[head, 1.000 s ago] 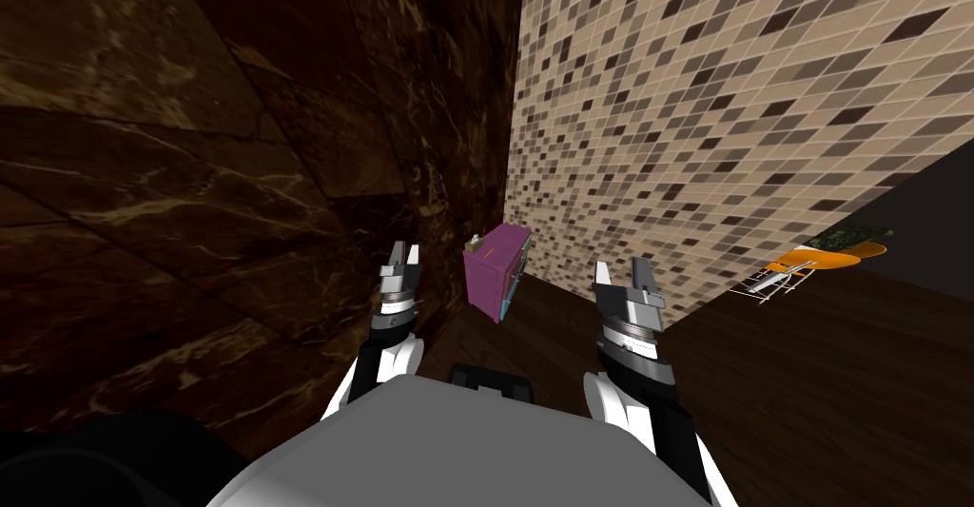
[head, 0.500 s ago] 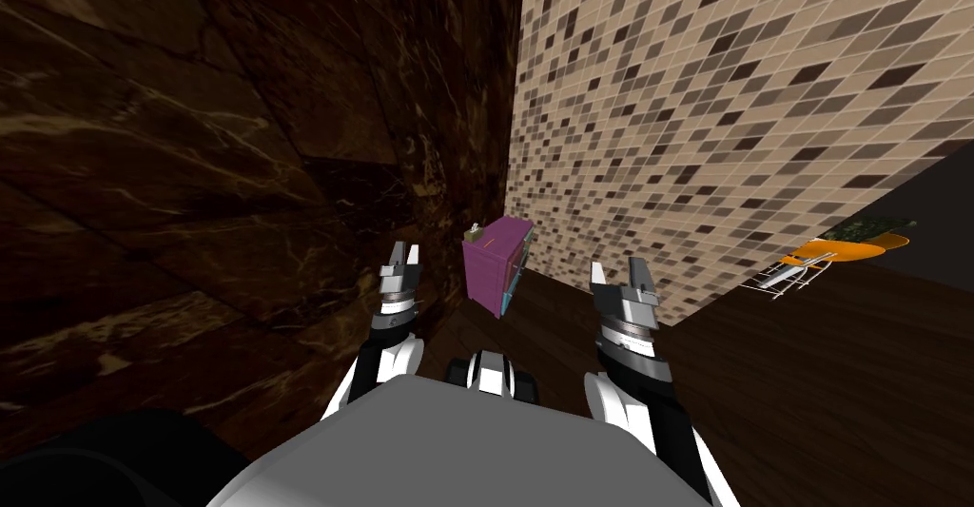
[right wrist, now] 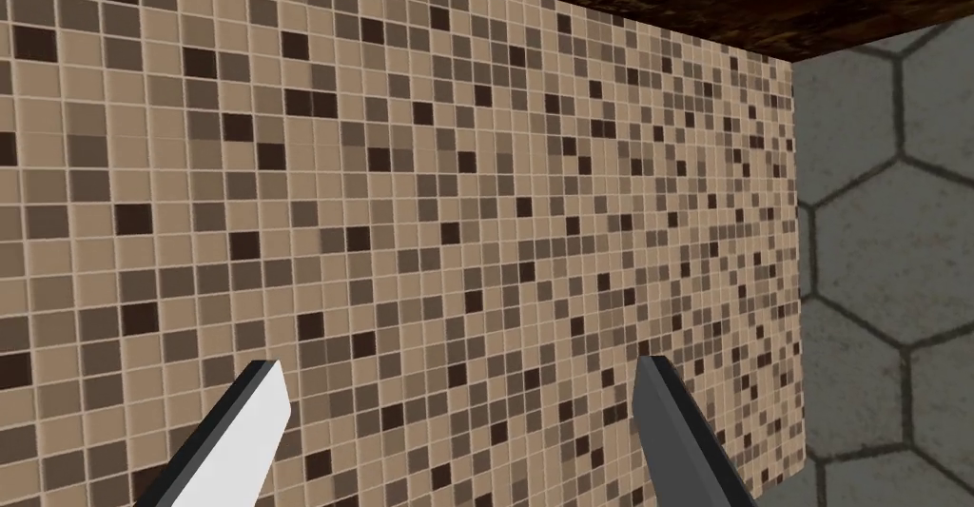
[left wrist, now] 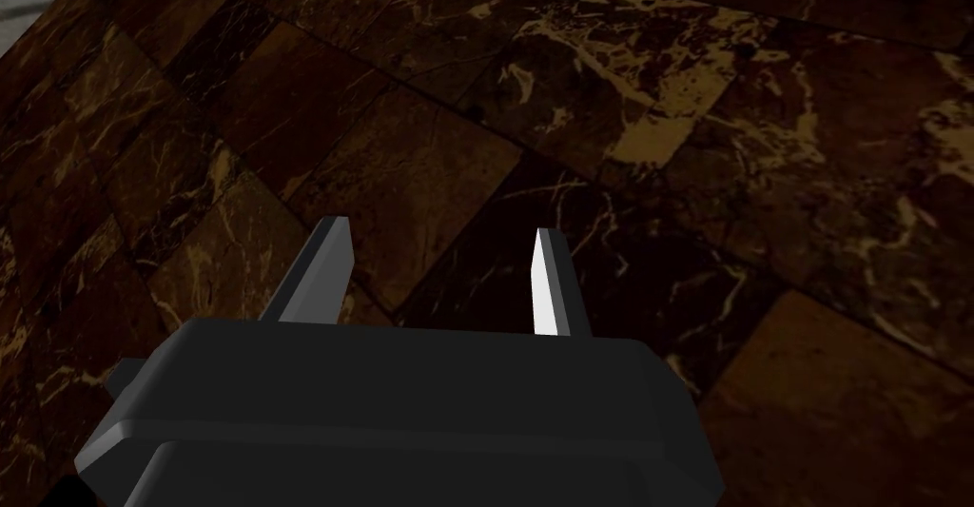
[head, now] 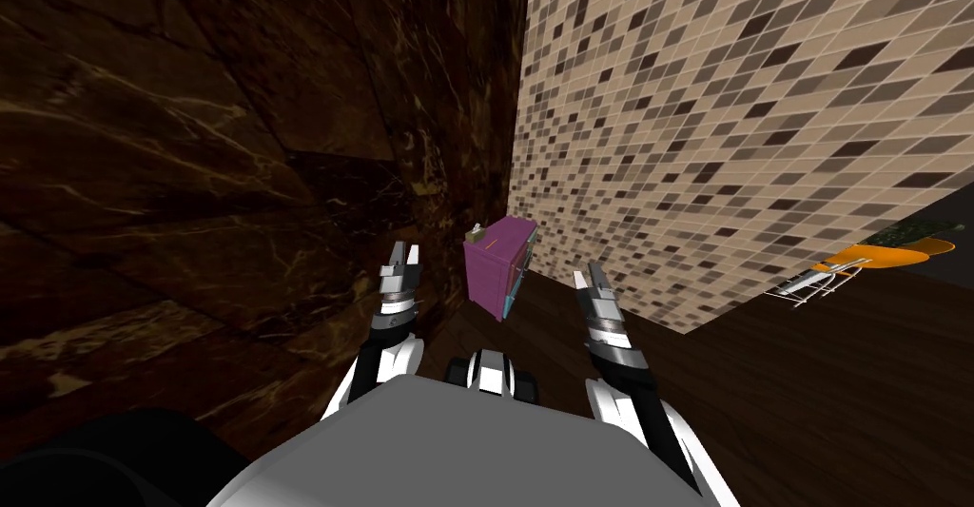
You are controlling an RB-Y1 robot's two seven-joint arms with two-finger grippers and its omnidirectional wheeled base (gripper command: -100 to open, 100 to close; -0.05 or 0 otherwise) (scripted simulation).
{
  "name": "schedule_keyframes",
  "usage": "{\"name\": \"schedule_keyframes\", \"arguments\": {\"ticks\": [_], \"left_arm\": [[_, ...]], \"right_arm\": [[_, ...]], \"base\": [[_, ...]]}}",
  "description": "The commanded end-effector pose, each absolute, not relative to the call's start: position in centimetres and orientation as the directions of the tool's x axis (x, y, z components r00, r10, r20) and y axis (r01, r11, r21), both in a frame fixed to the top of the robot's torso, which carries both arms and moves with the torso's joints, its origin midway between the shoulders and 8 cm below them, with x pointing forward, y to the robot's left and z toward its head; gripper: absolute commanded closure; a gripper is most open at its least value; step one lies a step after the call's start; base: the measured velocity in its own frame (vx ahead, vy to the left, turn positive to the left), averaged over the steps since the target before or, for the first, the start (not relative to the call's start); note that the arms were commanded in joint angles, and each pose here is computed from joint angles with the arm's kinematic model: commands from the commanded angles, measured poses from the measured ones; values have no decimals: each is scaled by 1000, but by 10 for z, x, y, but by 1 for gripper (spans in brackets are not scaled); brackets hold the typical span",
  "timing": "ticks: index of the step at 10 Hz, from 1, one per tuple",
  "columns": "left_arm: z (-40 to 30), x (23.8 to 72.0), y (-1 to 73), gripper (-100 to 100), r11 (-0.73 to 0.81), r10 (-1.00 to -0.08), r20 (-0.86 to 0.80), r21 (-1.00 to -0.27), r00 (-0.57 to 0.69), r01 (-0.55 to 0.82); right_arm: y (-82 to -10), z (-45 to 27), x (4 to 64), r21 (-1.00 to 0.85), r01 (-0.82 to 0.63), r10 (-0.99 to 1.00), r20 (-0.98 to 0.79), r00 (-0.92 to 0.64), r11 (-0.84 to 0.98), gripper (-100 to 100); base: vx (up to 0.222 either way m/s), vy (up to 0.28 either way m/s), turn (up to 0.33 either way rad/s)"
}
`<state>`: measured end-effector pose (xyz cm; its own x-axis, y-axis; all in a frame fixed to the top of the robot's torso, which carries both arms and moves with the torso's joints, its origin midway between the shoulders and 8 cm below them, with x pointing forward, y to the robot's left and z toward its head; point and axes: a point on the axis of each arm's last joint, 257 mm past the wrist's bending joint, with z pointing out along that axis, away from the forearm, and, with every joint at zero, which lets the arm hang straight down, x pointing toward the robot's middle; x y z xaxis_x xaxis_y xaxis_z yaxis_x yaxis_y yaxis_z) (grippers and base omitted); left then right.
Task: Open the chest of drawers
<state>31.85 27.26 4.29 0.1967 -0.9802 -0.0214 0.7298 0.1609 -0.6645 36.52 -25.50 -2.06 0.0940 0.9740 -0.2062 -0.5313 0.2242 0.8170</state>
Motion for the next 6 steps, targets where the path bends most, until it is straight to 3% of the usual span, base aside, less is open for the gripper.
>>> {"name": "schedule_keyframes", "arguments": {"ticks": [1,6], "left_arm": [[43,319,273,0,161,-980,-21,-665,197,730],[43,319,273,0,161,-980,-21,-664,197,730]], "right_arm": [[-251,-54,382,847,-442,954,-290,82,295,-100],[-253,-141,408,864,-222,889,-456,37,453,-100]], "base": [[71,15,24],[75,22,46]]}}
